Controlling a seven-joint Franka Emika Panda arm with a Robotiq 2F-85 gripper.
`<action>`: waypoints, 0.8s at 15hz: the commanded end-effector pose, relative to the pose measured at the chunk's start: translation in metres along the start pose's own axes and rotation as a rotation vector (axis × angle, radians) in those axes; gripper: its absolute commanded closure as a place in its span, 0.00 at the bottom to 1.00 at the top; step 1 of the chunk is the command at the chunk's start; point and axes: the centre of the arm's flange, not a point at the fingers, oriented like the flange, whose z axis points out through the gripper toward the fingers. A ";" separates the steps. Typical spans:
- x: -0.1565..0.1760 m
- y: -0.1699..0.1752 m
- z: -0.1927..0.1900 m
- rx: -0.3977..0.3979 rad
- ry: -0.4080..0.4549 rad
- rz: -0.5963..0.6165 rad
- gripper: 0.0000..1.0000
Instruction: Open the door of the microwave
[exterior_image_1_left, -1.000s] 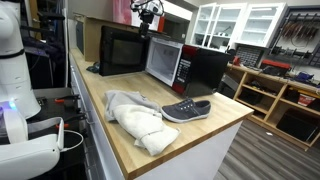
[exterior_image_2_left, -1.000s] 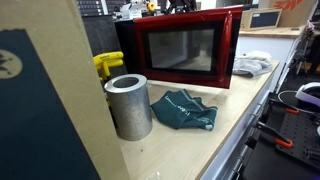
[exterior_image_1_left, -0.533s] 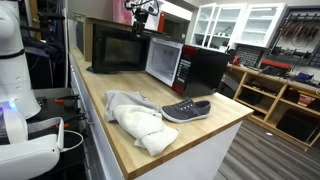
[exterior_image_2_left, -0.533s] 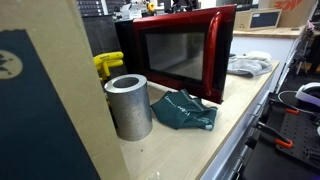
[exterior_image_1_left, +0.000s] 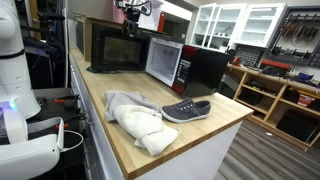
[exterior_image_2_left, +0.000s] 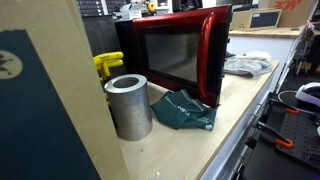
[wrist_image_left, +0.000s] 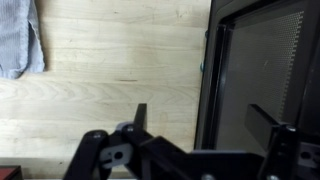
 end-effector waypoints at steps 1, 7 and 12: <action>-0.026 0.002 0.007 0.029 0.026 -0.074 0.00; -0.039 0.011 0.012 -0.004 0.032 -0.125 0.00; -0.039 0.036 -0.004 -0.108 0.076 -0.115 0.00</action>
